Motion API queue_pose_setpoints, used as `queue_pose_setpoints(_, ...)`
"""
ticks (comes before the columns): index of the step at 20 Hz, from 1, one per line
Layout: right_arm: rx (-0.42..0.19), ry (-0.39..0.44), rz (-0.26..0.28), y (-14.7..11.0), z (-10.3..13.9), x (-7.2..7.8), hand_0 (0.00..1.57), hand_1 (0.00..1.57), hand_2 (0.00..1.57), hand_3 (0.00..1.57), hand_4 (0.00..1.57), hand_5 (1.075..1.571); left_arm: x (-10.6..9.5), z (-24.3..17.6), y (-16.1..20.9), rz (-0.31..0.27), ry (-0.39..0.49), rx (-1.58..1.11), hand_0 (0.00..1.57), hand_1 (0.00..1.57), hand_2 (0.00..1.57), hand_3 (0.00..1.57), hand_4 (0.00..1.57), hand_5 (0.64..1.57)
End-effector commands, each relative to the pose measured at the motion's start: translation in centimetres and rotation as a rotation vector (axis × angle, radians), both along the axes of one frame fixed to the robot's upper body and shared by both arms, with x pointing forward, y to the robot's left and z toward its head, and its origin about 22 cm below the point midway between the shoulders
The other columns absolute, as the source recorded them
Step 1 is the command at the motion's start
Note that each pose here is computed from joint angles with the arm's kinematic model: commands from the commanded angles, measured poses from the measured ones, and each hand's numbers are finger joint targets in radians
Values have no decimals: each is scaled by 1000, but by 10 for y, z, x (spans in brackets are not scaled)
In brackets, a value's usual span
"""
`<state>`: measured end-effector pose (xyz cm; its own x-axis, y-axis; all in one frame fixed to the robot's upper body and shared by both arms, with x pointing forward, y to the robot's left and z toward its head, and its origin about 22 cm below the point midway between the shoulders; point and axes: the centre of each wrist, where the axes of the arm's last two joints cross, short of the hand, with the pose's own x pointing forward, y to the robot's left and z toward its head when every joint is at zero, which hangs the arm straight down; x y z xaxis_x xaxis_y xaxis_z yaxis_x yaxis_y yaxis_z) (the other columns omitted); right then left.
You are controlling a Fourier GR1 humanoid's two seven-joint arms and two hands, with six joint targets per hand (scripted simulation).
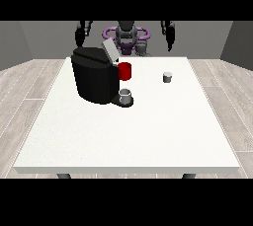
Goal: Insert the coffee pod into the coffee machine and close the lid
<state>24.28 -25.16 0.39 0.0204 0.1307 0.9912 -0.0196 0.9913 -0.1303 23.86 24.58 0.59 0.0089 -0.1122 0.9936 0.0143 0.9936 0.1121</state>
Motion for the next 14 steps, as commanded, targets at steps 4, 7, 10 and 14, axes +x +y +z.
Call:
queue_pose_setpoints(4, 40, 70, -46, -11, -4, -3, 0, 0, 0, 0, 128, 1571, -18, -11, 11, -75, -68, -52, 0, 0, 0, 0, 264, 1571)
queue_pose_setpoints(7, 90, -89, -220, -14, -12, -1, 0, 0, 0, 0, 128, 1571, -12, 0, 34, -103, -140, 16, 0, 0, 0, 0, 264, 1571)
queue_pose_setpoints(10, 110, -113, -196, 16, -3, 0, 0, 0, 0, 0, 94, 1571, -9, -6, 60, -108, -125, 99, 0, 0, 0, 0, 213, 1571)
queue_pose_setpoints(14, 98, -139, -171, -9, -1, 4, 0, 0, 0, 0, 267, 1571, 9, 14, 91, -79, -120, 194, 0, 0, 0, 0, 0, 1571)
